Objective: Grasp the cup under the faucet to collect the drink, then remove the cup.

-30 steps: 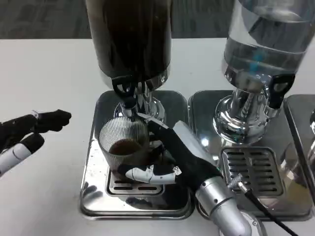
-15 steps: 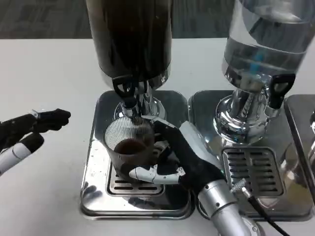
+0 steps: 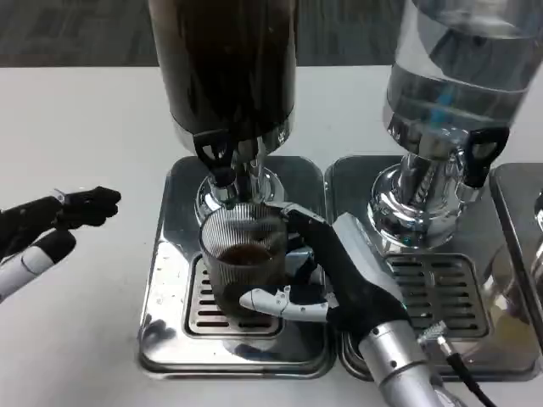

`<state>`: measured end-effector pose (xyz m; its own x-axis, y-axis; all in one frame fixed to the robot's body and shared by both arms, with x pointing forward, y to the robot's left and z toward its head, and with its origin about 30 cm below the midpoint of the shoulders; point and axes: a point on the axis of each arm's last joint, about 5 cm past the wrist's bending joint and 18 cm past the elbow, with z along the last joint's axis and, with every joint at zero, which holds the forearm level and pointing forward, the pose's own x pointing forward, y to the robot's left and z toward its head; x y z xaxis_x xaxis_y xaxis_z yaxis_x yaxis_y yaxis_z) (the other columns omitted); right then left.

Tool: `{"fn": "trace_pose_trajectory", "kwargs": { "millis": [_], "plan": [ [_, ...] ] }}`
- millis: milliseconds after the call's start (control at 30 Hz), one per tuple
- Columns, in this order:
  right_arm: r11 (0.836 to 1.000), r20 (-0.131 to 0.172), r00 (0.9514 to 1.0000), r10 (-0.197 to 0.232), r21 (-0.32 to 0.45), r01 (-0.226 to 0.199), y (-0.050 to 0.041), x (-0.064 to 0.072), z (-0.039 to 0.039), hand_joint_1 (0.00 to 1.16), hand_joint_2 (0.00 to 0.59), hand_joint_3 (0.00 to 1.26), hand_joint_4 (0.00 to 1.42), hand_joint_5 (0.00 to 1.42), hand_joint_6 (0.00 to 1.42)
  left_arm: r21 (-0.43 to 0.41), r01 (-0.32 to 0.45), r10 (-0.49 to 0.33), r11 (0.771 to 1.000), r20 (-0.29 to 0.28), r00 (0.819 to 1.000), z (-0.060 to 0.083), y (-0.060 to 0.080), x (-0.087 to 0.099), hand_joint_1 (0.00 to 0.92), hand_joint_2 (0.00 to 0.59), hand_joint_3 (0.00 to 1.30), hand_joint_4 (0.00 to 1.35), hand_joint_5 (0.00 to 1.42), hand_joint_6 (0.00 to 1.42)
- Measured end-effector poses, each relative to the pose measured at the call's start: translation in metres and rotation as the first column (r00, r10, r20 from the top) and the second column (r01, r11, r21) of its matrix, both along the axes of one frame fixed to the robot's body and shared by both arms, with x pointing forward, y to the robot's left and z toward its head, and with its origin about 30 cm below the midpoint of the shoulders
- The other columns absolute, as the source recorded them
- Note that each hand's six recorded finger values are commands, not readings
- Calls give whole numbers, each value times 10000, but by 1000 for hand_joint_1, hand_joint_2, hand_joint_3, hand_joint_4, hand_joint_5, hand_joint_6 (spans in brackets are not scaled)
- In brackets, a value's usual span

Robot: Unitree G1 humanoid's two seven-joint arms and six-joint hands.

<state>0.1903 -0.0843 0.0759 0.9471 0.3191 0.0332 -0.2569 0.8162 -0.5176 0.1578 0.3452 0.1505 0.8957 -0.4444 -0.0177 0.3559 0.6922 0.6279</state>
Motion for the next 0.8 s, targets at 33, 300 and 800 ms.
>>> {"fn": "trace_pose_trajectory", "kwargs": {
  "millis": [33,300,800],
  "plan": [
    [10000,-9,10000,-45,2,45,-10,-12,-1,778,242,334,425,603,920,-3,-2,2,10000,-7,10000,-1,0,1,0,163,254,237,234,196],
    [9997,-22,9997,-234,2,234,-58,-56,3,765,250,337,441,620,938,-17,62,-62,10000,-131,9999,-26,-11,25,0,164,247,233,235,196],
    [9993,6,9993,-374,20,374,-104,-90,7,750,262,358,457,637,966,1206,1095,-1138,9866,295,9931,-28,-115,42,0,155,91,33,104,154]
  ]
}}
